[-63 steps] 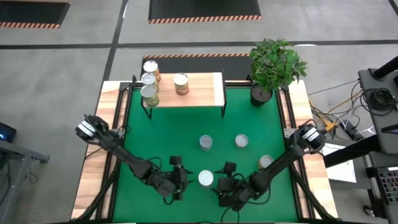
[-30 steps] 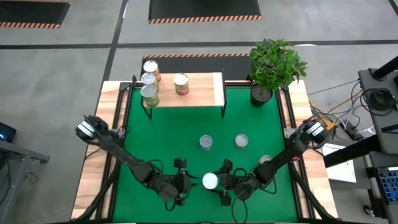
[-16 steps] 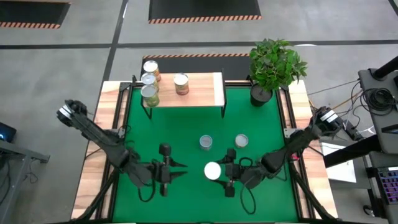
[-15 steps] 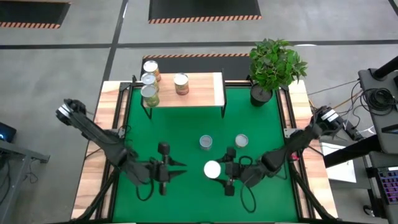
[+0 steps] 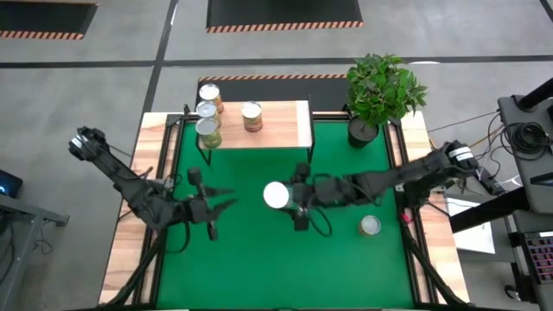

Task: Pick and place cans onto a shelf
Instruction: Put the green bean can on the shelf

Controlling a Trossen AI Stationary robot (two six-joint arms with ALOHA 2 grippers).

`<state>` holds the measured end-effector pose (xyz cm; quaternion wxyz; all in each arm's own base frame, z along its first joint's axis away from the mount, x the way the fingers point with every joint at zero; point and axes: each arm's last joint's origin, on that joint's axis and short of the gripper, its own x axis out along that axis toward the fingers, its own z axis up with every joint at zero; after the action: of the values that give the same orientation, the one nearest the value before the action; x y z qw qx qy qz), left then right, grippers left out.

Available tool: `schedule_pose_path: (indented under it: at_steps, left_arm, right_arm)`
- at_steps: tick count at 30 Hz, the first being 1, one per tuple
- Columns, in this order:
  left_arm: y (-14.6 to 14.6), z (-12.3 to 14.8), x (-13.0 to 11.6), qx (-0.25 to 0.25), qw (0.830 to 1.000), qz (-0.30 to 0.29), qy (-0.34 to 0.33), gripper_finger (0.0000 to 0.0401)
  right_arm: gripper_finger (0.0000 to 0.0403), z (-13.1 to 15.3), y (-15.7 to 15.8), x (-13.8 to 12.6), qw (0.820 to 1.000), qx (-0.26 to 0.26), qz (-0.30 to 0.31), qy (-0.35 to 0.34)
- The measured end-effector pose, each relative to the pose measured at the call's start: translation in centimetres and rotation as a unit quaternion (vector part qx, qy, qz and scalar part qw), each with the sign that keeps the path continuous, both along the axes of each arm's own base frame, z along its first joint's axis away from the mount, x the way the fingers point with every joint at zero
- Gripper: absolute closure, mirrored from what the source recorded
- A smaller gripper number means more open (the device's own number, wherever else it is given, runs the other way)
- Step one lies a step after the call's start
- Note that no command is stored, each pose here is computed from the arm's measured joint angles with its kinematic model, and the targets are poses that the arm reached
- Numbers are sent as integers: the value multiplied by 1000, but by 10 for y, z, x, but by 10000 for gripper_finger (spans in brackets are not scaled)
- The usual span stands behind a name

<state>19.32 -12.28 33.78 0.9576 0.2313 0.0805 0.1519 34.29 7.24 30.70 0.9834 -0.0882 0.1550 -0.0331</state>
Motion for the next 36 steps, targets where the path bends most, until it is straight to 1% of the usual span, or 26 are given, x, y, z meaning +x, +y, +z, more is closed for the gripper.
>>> schedule_pose_path:
  at_steps: [3,5,10,15,20,28,36]
  left_arm:
    - [13,0,-13,-1,997,69,-18,320]
    - [21,0,-22,-11,995,95,-32,320]
    - [35,-1,-39,-41,993,96,-61,320]
    - [44,2,-51,-83,988,97,-90,320]
    - [47,1,-55,-92,986,96,-96,320]
    - [46,0,-54,-88,987,96,-94,320]
    - [46,0,-54,-89,987,96,-94,320]
  right_arm:
    - [113,17,-25,10,1000,-20,-6,2]
    - [113,27,-43,17,1000,-18,-5,-6]
    - [113,36,-87,31,1000,-7,-9,-12]
    - [113,27,-127,43,1000,3,-23,0]
    - [113,15,-160,56,999,9,-45,12]
    - [112,-1,-197,64,998,25,-54,26]
    - [112,-9,-212,63,997,31,-67,34]
